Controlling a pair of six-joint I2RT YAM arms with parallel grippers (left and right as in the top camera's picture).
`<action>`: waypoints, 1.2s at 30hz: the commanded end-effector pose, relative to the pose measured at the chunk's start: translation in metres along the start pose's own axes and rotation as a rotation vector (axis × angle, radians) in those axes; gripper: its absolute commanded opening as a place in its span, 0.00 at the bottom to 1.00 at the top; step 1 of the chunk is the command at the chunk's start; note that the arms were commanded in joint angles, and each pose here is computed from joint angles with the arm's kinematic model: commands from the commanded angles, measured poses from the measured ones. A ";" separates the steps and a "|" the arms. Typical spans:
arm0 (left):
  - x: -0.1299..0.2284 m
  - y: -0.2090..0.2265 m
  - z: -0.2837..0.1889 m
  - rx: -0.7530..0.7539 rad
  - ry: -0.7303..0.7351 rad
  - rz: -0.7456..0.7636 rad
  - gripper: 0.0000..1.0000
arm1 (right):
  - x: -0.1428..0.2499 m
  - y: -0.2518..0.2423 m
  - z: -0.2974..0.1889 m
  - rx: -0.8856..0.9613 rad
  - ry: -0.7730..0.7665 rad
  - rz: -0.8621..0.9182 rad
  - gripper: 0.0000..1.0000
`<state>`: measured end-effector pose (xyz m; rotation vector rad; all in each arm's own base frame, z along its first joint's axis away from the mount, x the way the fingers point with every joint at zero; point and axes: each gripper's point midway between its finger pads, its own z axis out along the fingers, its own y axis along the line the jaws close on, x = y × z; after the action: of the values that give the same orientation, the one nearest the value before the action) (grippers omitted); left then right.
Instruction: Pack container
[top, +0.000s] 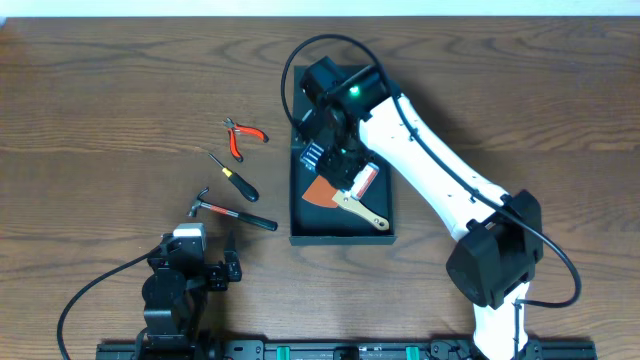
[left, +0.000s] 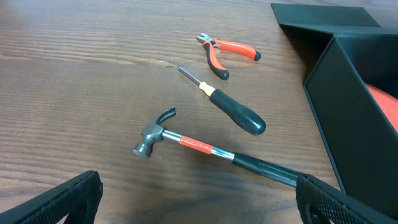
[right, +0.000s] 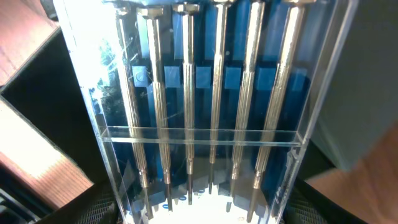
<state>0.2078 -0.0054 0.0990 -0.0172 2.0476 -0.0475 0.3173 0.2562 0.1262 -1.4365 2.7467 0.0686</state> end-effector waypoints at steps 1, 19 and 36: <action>0.003 0.001 0.002 -0.007 0.003 0.007 0.99 | 0.011 0.012 0.026 -0.042 0.052 -0.018 0.57; 0.003 0.001 0.002 -0.007 0.003 0.007 0.98 | 0.032 0.018 0.105 -0.047 0.068 -0.023 0.66; 0.003 0.001 0.002 -0.007 0.003 0.007 0.98 | 0.007 0.017 0.025 -0.006 -0.137 -0.018 0.99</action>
<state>0.2078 -0.0054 0.0990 -0.0172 2.0476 -0.0475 0.2907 0.2445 0.0385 -1.4725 2.7848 0.0934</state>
